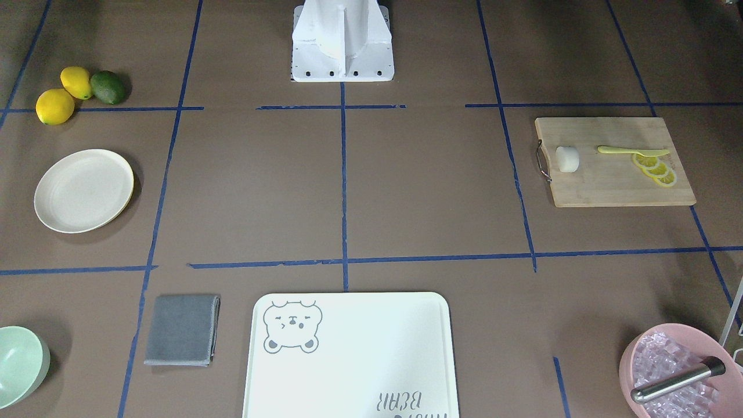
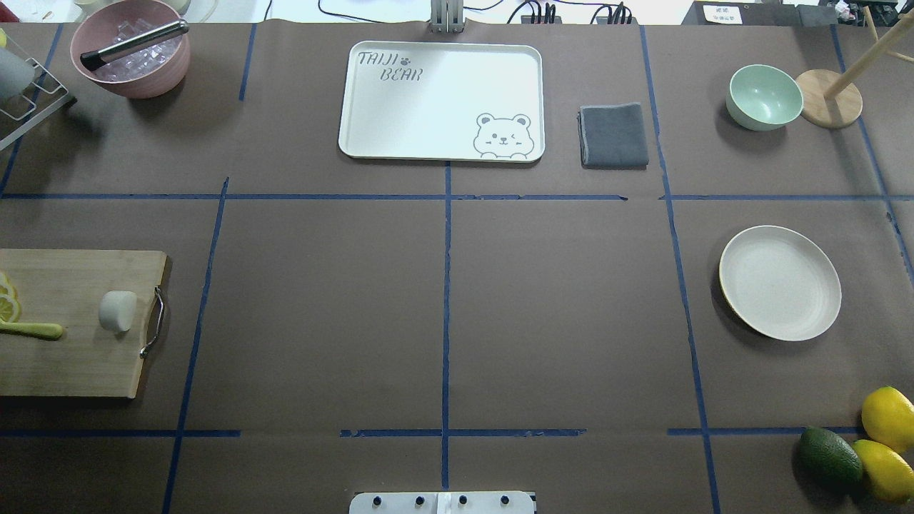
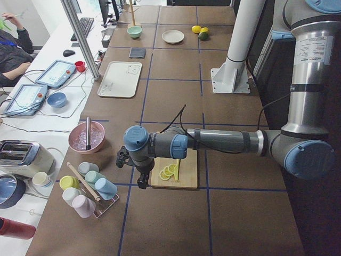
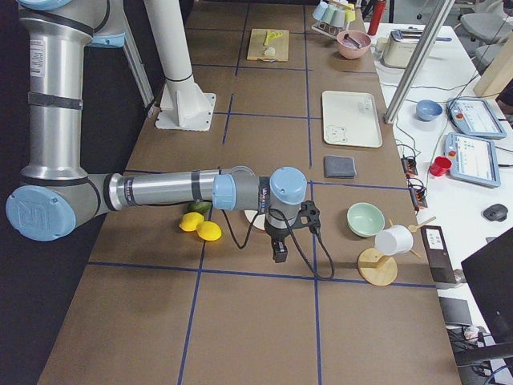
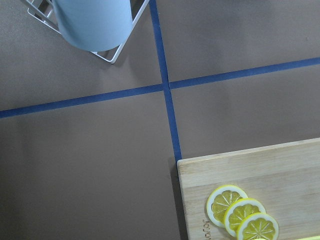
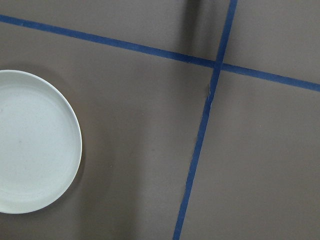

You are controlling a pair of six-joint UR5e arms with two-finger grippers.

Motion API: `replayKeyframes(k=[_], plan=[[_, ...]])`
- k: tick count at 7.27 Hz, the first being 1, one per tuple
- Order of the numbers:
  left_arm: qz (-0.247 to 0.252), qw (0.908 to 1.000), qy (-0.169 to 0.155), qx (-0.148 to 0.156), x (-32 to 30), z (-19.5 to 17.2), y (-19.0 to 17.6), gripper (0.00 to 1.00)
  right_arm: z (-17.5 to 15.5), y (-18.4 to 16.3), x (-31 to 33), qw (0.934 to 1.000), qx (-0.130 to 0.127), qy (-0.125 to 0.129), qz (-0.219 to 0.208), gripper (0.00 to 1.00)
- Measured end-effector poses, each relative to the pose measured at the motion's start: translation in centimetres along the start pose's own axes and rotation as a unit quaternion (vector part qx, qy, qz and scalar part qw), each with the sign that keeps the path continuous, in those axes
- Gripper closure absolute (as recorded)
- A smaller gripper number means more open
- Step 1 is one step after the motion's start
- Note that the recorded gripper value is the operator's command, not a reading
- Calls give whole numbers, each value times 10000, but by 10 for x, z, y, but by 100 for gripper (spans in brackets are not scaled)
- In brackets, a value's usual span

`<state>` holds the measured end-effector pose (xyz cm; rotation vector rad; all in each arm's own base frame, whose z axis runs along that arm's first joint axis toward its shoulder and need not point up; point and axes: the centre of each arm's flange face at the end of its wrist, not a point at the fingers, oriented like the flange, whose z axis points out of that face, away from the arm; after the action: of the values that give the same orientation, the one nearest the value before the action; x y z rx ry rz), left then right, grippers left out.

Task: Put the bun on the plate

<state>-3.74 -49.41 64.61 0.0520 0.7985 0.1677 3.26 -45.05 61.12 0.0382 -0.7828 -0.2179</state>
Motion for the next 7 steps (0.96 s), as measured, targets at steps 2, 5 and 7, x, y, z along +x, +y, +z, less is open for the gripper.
replayKeyframes(k=[2, 5, 7], plan=[[25, 10000, -2, 16, 1, 0, -1, 0, 0, 0, 0, 10000, -1, 0, 1, 0], [25, 10000, -1, 12, 0, 1, -3, 0, 3, -9, -11, 10000, 29, -14, 11, 0], [33, 10000, -2, 19, 1, 1, -3, 0, 34, -29, -39, 9993, 350, -79, 126, 0]])
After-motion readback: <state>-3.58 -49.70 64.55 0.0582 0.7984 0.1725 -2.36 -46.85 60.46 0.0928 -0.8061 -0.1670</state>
